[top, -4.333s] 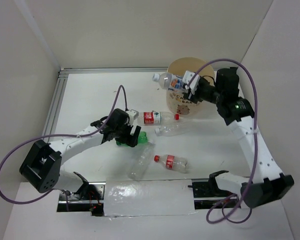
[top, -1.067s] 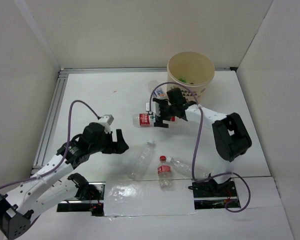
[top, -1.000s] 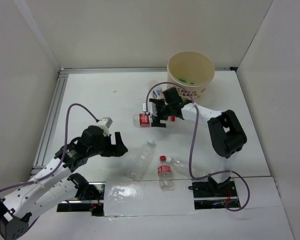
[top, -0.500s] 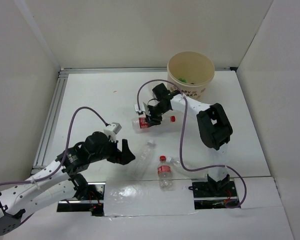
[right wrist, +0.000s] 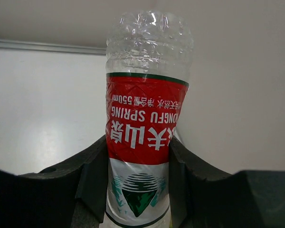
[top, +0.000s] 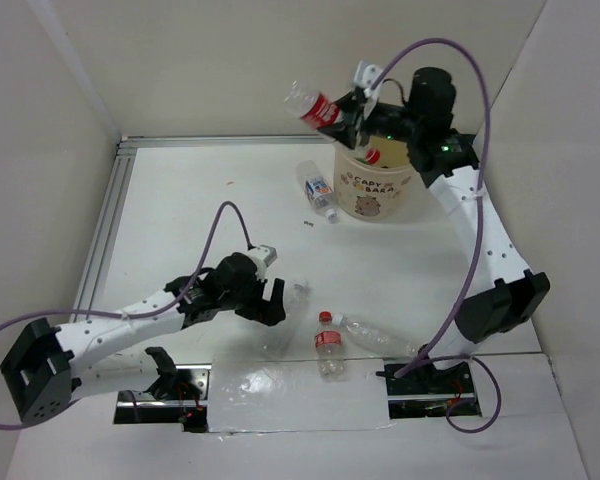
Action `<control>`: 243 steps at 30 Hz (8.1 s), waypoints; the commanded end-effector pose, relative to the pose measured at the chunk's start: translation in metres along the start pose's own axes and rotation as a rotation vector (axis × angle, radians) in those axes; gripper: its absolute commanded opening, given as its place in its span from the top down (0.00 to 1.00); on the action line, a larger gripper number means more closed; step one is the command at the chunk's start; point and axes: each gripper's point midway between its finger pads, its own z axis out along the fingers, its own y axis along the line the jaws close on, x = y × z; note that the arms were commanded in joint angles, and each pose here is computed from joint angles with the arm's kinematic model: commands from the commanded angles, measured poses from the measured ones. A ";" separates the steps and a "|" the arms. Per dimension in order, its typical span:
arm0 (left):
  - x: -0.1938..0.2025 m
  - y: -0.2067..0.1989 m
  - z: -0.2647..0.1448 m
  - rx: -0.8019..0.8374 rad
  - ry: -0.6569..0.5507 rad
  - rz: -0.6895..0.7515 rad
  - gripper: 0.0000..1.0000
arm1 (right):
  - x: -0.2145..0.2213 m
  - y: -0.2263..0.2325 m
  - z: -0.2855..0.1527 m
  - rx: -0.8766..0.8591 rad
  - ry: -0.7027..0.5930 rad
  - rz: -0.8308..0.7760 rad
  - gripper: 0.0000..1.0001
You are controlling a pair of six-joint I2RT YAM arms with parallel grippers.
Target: Put the plastic bottles in the bin
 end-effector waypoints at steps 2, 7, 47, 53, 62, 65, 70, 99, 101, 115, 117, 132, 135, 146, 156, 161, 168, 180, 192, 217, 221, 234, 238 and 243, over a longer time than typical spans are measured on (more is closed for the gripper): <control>-0.039 -0.018 0.018 -0.018 -0.086 0.106 0.01 | 0.038 -0.070 -0.035 0.220 0.044 0.043 0.64; -0.022 -0.021 0.052 -0.064 0.007 0.174 0.01 | 0.113 -0.098 -0.036 0.194 0.137 0.057 0.52; -0.490 -0.147 0.027 0.167 -1.108 0.076 0.88 | 0.211 0.163 -0.221 -0.048 0.528 0.491 0.62; -0.522 -0.146 0.021 0.239 -1.217 -0.046 0.85 | 0.214 0.192 -0.221 -0.083 0.550 0.516 0.67; -0.513 -0.137 0.001 0.486 -1.166 -0.224 0.99 | 0.224 0.207 -0.219 -0.079 0.556 0.508 0.65; -0.529 -0.147 -0.026 0.597 -1.214 -0.281 1.00 | 0.224 0.206 -0.216 -0.089 0.545 0.506 0.62; -0.544 -0.158 -0.029 0.727 -1.239 -0.290 1.00 | 0.234 0.171 -0.214 0.031 0.552 0.447 0.38; -0.273 -0.005 -0.081 0.173 -0.820 0.068 1.00 | 0.227 -0.153 -0.110 0.287 0.446 -0.307 0.12; -0.264 -0.004 -0.085 0.174 -0.824 0.069 1.00 | 0.239 -0.152 -0.105 0.221 0.471 -0.267 0.14; -0.244 -0.009 -0.086 0.175 -0.789 0.078 1.00 | 0.295 -0.095 -0.109 -0.014 0.613 -0.032 0.44; -0.242 -0.013 -0.085 0.185 -0.784 0.084 1.00 | 0.285 -0.076 -0.111 -0.058 0.594 -0.006 0.56; -0.268 -0.061 -0.088 0.288 -0.801 0.152 1.00 | 0.195 -0.025 -0.103 -0.063 0.488 -0.099 0.90; -0.271 -0.071 -0.089 0.305 -0.816 0.160 1.00 | 0.177 -0.016 -0.106 -0.087 0.473 -0.069 0.90; -0.359 -0.117 -0.139 0.392 -1.037 0.187 1.00 | 0.172 0.061 -0.123 -0.187 0.483 -0.016 0.85; -0.414 -0.136 -0.107 0.453 -1.053 0.112 1.00 | 0.174 0.108 -0.133 -0.261 0.488 0.018 0.39; -0.427 -0.152 -0.093 0.505 -1.062 0.093 0.99 | 0.171 0.110 -0.135 -0.240 0.483 0.015 0.00; -0.447 -0.176 -0.074 0.567 -1.071 0.077 0.98 | 0.128 0.107 -0.144 -0.136 0.437 -0.065 0.00; -0.441 -0.180 0.026 0.505 -0.901 0.070 0.01 | 0.075 0.105 -0.180 0.133 0.432 -0.092 0.01; -0.459 -0.166 -0.094 0.366 -1.074 0.197 0.00 | 0.147 0.213 -0.182 -0.280 0.491 0.120 0.52; -0.058 -0.047 -0.057 0.019 -0.397 -0.181 0.00 | 0.276 0.341 -0.141 -0.644 1.221 0.288 0.02; -0.034 -0.035 -0.050 -0.049 -0.342 -0.224 0.00 | 0.297 0.350 -0.154 -0.614 1.333 0.264 0.01; -0.037 -0.013 -0.096 0.001 -0.488 -0.219 0.00 | 0.339 0.362 -0.159 -0.622 1.492 0.246 0.60; -0.034 -0.034 -0.096 0.116 -0.467 -0.129 0.00 | 0.303 0.335 -0.122 -0.618 1.320 0.332 0.89; -0.023 -0.058 -0.083 0.224 -0.393 -0.075 0.00 | 0.219 0.285 -0.071 -0.680 1.043 0.341 0.91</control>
